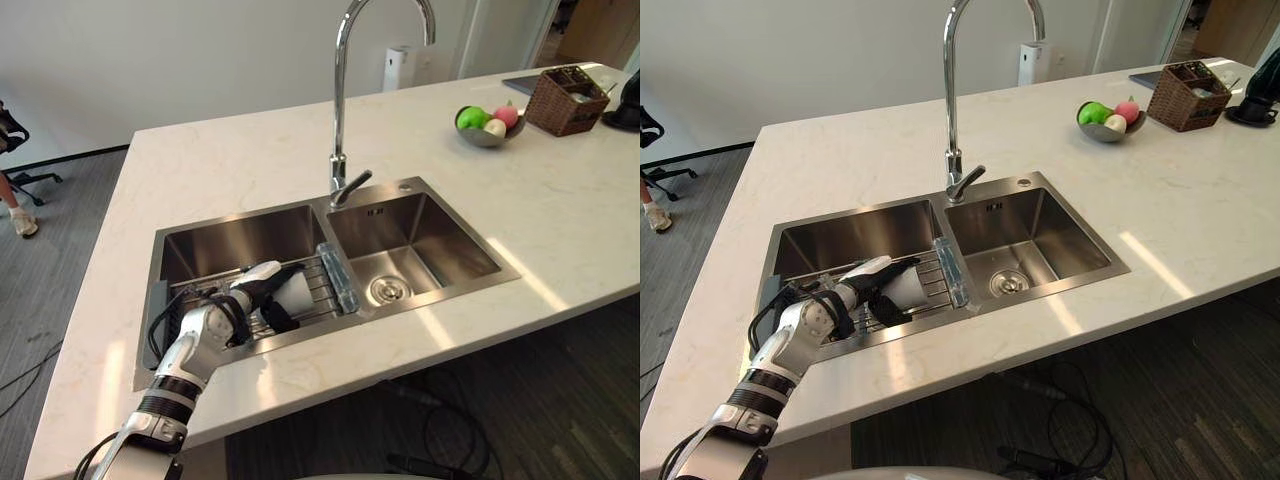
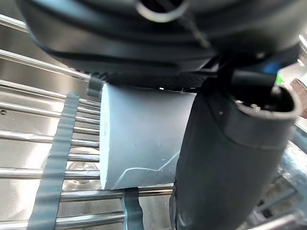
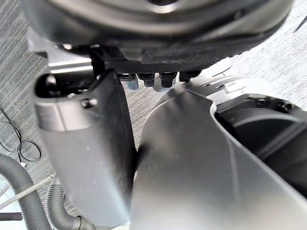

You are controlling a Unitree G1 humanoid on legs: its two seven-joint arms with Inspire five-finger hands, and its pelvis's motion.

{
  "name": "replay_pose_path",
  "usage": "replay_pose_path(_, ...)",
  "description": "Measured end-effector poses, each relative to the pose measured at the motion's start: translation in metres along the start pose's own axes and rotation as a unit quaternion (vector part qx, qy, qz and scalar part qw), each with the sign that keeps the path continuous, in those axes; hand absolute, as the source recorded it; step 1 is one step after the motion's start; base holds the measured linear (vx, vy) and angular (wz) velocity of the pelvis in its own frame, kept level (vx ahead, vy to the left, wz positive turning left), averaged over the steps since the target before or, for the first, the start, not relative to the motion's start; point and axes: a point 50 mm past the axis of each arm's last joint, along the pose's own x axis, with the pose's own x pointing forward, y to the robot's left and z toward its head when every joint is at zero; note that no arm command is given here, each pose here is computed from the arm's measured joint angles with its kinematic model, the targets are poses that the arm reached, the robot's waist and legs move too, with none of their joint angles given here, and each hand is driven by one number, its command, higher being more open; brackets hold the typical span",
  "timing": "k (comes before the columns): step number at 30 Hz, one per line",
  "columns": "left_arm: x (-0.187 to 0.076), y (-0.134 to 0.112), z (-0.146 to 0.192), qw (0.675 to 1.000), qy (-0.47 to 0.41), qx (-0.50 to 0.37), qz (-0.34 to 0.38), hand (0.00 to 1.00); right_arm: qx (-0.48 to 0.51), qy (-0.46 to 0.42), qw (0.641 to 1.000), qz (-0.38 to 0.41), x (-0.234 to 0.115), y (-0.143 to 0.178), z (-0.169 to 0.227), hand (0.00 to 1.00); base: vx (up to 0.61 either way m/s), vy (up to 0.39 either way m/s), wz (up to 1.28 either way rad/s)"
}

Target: Walk over to the sink, pick up the cup, carry it to the dishwasher, place the cup inside the dishwasher, then close the dishwasher door

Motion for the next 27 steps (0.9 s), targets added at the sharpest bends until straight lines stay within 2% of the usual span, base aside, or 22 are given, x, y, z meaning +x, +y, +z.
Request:
replay_pose_path(11, 0.004, -0.007, -0.002, 0.997, 0.034, 0.003, 0.064, 0.00, -0.024, -0.001, 1.000, 0.006, 0.000, 0.002, 0.007, 1.00, -0.01, -0.010, -0.01)
replay_pose_path(16, 0.004, -0.022, -0.006, 0.993, 0.018, -0.013, 0.112, 0.00, -0.030, 0.003, 1.000, 0.006, -0.001, 0.001, 0.006, 1.00, -0.04, -0.021, -0.01)
replay_pose_path(19, 0.003, -0.021, -0.014, 0.989, 0.000, -0.053, 0.139, 0.00, -0.035, 0.011, 0.999, 0.005, -0.001, -0.001, 0.004, 1.00, -0.05, -0.021, -0.01)
replay_pose_path(20, 0.001, -0.020, -0.017, 0.980, -0.021, -0.091, 0.178, 0.00, -0.037, 0.010, 0.999, 0.006, -0.001, -0.001, 0.004, 1.00, 0.00, 0.000, 0.00)
replay_pose_path(21, 0.000, -0.019, -0.018, 0.978, -0.024, -0.099, 0.184, 0.00, -0.037, 0.010, 0.999, 0.006, -0.001, -0.001, 0.004, 1.00, -0.01, -0.015, 0.04)
replay_pose_path(24, -0.014, -0.017, -0.020, 0.946, -0.063, -0.212, 0.238, 0.00, -0.037, 0.000, 0.999, 0.012, -0.001, 0.001, 0.008, 1.00, 0.01, -0.016, 0.09)
replay_pose_path(27, -0.031, -0.027, -0.017, 0.908, -0.094, -0.314, 0.262, 0.00, -0.019, -0.008, 1.000, 0.013, -0.001, 0.001, 0.005, 1.00, 0.07, -0.030, 0.31)
